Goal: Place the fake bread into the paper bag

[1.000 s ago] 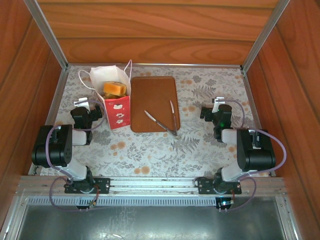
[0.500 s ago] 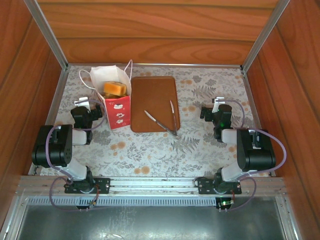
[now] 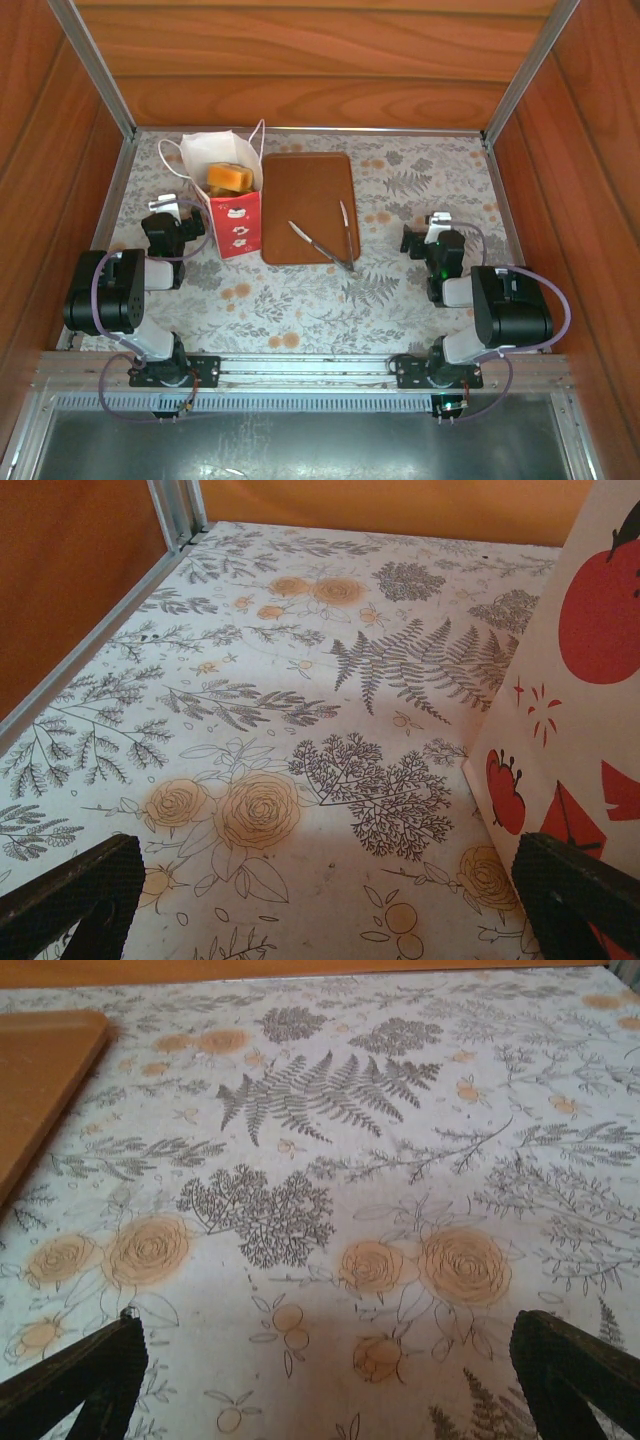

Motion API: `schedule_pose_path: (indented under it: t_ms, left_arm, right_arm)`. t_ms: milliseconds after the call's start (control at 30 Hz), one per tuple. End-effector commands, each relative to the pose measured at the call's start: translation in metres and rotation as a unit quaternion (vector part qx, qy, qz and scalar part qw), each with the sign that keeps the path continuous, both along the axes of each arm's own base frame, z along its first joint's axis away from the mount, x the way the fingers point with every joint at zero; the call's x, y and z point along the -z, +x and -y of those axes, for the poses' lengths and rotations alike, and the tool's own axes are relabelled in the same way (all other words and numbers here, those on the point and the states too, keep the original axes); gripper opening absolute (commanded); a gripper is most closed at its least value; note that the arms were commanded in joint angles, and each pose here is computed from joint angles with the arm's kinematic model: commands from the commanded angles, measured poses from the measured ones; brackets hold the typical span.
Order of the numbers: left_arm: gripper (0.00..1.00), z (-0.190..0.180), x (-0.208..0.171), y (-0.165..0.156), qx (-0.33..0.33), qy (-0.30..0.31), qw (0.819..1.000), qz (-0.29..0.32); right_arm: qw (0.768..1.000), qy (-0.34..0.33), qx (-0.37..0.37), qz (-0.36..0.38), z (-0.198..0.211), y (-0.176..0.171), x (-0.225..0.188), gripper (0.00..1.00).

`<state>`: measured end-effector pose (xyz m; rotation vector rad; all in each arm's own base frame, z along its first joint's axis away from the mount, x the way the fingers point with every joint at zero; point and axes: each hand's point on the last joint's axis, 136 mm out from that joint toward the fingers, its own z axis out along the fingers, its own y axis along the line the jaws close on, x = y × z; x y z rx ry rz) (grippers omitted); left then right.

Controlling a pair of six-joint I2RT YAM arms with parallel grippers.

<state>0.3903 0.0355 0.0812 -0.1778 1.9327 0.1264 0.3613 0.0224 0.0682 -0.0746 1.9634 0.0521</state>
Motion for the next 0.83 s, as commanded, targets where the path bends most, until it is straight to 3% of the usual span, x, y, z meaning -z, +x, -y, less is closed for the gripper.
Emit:
schedule_pose_path:
  t_ms: [0, 133, 800]
  left_arm:
    - [1.0, 0.006, -0.004, 0.005, 0.012, 0.006, 1.0, 0.004]
    - [1.0, 0.005, -0.004, 0.005, 0.012, 0.005, 1.0, 0.004]
    - [1.0, 0.005, -0.004, 0.004, 0.012, 0.006, 1.0, 0.003]
  right_arm:
    - [0.999, 0.002, 0.003, 0.044, 0.001, 0.025, -0.033, 1.0]
    - [1.0, 0.001, 0.003, -0.02, 0.001, 0.043, -0.021, 1.0]
    - [1.0, 0.001, 0.003, -0.018, 0.001, 0.043, -0.022, 1.0]
